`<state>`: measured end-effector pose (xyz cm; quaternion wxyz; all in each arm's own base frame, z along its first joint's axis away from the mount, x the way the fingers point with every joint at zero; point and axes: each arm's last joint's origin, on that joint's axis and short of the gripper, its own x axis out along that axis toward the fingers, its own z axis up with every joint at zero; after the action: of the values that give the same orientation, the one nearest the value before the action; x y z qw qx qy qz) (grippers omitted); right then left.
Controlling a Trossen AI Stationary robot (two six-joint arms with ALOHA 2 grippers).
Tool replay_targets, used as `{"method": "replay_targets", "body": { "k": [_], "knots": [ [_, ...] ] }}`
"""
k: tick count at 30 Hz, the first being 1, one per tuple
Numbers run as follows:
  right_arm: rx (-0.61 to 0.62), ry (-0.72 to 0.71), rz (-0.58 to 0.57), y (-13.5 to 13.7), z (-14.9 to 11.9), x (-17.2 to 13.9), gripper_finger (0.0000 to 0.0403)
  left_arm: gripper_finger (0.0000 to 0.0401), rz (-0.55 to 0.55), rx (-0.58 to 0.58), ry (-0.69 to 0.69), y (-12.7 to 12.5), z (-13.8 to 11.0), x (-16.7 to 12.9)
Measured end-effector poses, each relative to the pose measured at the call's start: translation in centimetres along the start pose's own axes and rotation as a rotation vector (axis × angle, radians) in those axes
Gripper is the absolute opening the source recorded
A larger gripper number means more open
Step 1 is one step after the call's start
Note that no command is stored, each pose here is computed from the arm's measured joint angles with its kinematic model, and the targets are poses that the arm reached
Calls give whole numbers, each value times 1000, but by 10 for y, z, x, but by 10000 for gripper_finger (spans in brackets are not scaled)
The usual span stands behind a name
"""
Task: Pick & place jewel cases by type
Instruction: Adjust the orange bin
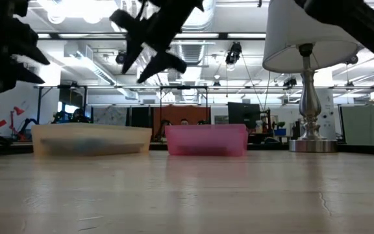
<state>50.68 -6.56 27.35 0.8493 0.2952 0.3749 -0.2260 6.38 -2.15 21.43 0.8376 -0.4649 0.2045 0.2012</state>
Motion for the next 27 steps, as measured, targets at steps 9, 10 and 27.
{"method": "replay_targets", "body": {
  "k": [9,10,27],
  "knots": [
    [-3,-64,-240,27,-32,-42,191,163,257,265,58,-8,-17,32],
    [-2,-68,-233,31,-34,-49,191,163,282,307,61,-10,-17,35],
    [83,-36,-447,64,-114,-120,170,162,353,262,220,-22,85,77]
  ]
}}
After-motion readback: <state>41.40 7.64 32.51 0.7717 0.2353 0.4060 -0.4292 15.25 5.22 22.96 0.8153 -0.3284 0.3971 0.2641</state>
